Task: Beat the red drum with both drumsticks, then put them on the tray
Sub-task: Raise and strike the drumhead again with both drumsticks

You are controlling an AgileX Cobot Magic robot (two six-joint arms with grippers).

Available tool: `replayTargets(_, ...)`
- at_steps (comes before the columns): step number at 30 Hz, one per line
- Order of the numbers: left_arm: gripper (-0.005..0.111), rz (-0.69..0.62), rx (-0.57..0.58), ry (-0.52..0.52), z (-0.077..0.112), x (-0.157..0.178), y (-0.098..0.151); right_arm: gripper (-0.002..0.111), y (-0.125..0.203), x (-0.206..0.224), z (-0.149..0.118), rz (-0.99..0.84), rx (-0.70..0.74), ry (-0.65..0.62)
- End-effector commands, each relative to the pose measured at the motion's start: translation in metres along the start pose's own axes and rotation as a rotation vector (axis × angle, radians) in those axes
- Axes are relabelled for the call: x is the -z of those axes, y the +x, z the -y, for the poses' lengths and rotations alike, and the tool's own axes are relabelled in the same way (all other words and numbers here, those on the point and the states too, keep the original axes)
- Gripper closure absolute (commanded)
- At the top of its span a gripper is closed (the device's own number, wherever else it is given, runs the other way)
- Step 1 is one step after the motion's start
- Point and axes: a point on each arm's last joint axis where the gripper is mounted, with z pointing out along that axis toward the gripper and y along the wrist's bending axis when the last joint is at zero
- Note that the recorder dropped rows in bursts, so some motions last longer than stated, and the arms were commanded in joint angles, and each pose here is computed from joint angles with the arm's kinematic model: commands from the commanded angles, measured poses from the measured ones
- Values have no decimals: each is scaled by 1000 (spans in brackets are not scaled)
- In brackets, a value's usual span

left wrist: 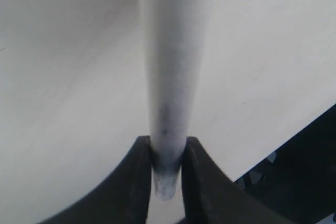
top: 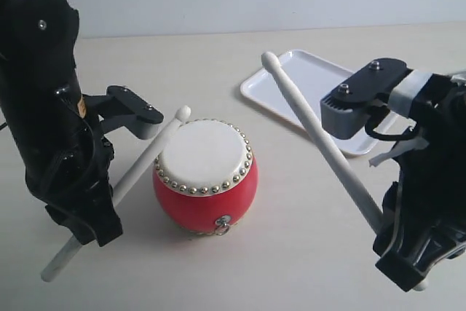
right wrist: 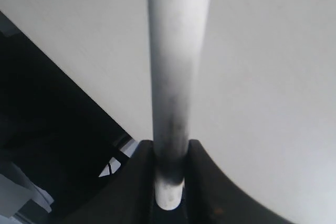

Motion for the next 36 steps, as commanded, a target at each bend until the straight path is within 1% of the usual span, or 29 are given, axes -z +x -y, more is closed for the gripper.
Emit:
replayTargets(1, 107, -61, -7, 12, -1, -15, -6, 108, 5, -4, 1, -14, 6, 10)
replayTargets(5, 107, -155, -9, 34, -3, -39, -7, 108, 5, -4, 1, -14, 6, 10)
replayTargets(8, 107, -176, -8, 38, -3, -44, -7, 108, 5, -4, 1, -14, 11, 10)
replayTargets(11, 107, -154, -5, 32, -2, -38, -5, 108, 5, -4, 1, -14, 12, 10)
replayTargets(15, 107, -52, -3, 7, 2, -11, 5, 108, 4, -4, 1, -14, 10, 6)
replayTargets(18, 107, 61, 13, -12, 9, 17, 25, 108, 4, -4, 1, -14, 10, 6)
replayTargets(20, 107, 116, 20, -10, 14, 28, 43, 108, 2, -4, 2, 10, 14, 17)
replayTargets(23, 107, 261, 70, -19, 21, 32, 65, 108, -5, -8, 10, 46, 16, 69)
replayTargets(25, 107, 340, 94, -3, 27, 29, 83, 108, -9, -14, 17, 18, -13, 70)
replayTargets(28, 107, 367, 130, 36, 35, 17, 110, 108, -15, -25, 24, -18, -42, 54)
replayTargets(32, 107, 361, 186, 88, 44, -4, 143, 108, -22, -42, 22, -87, -32, -36)
replayTargets(34, 107, 361, 195, 109, 48, -6, 151, 108, -25, -49, 23, -115, -34, -44)
replayTargets(36, 107, 379, 192, 110, 49, -5, 153, 108, -26, -52, 24, -127, -36, -46)
